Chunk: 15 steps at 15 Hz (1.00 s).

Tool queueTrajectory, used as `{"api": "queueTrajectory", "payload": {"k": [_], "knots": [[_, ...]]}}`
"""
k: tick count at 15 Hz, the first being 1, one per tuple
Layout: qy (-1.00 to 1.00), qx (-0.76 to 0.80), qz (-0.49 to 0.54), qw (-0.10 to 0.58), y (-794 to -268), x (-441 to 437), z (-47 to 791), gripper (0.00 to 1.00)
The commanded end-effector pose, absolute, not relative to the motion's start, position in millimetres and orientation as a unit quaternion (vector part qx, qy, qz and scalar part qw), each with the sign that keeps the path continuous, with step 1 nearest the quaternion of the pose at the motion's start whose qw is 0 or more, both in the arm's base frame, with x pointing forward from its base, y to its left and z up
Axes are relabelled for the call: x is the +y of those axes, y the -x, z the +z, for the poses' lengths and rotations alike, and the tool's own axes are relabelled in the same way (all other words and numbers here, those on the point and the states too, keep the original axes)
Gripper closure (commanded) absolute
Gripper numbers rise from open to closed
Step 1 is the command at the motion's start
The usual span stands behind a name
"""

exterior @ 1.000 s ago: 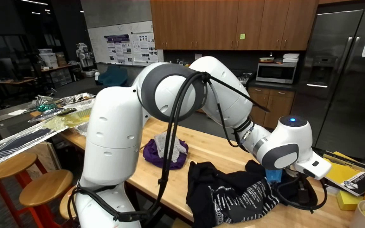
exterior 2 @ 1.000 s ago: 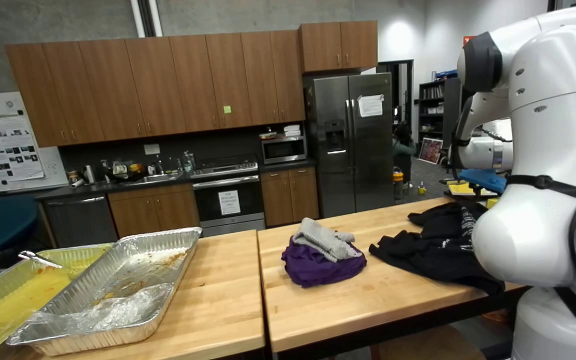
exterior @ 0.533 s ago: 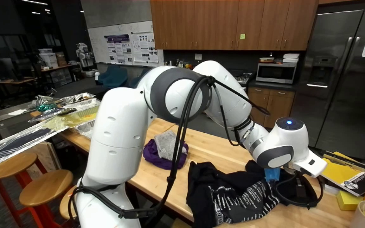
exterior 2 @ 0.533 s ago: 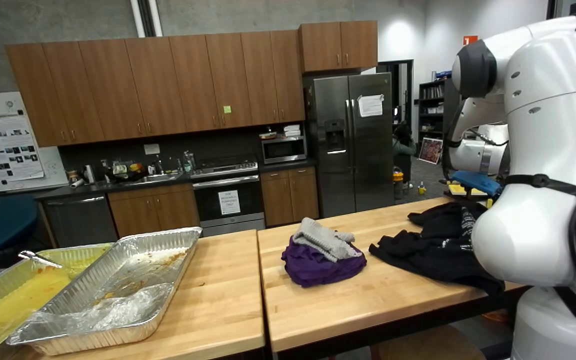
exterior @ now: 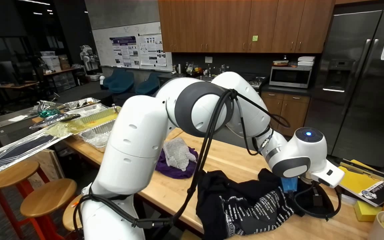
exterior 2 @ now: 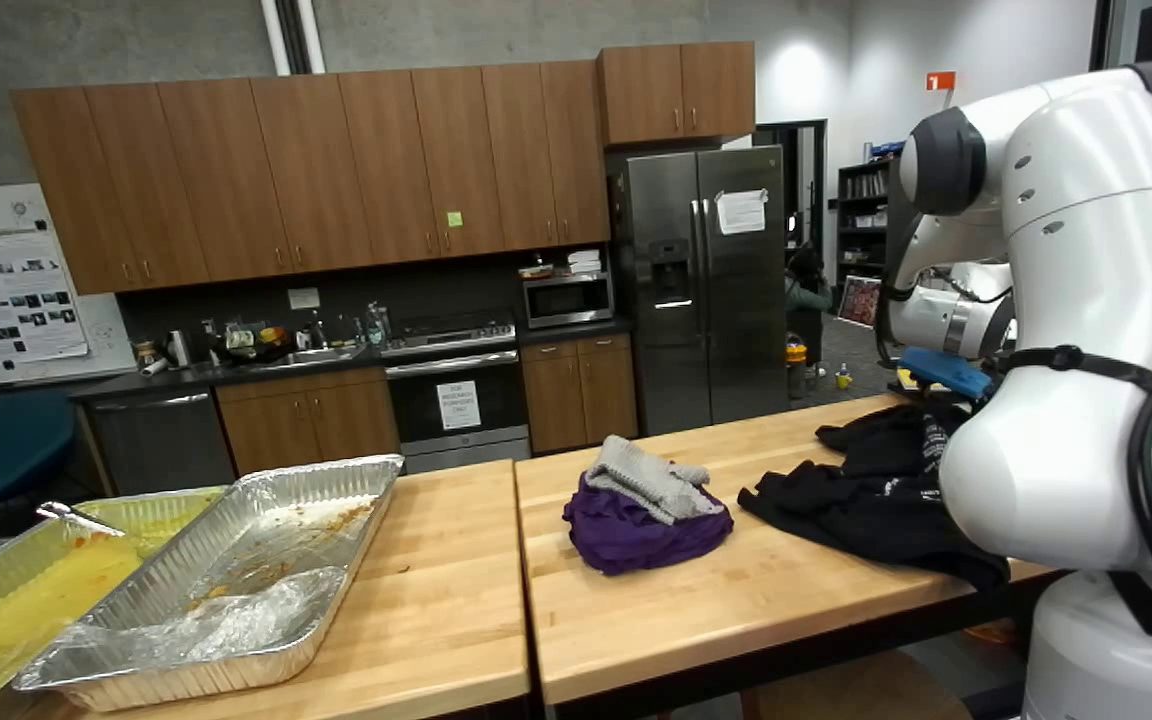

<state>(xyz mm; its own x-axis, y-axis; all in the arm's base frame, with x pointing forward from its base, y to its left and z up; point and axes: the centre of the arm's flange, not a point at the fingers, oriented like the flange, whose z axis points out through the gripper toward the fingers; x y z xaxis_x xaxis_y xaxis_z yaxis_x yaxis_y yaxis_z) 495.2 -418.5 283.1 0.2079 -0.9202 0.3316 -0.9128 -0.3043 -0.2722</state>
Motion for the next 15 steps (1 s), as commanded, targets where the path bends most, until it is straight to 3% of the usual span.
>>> {"api": "queueTrajectory", "payload": {"k": [1, 4, 5, 6, 10, 11, 12, 15], "knots": [[0.786, 0.582, -0.207, 0.021, -506, -441, 259, 0.00], [0.792, 0.578, -0.192, 0.030, -509, -446, 238, 0.00], [0.794, 0.577, -0.188, 0.034, -449, -484, 232, 0.00], [0.797, 0.566, -0.207, 0.037, -509, -452, 233, 0.00], [0.807, 0.551, -0.204, 0.056, -494, -454, 216, 0.00], [0.810, 0.547, -0.203, 0.061, -483, -449, 209, 0.25], [0.812, 0.541, -0.208, 0.075, -499, -437, 186, 0.27], [0.811, 0.534, -0.225, 0.081, -473, -433, 183, 0.40]]}}
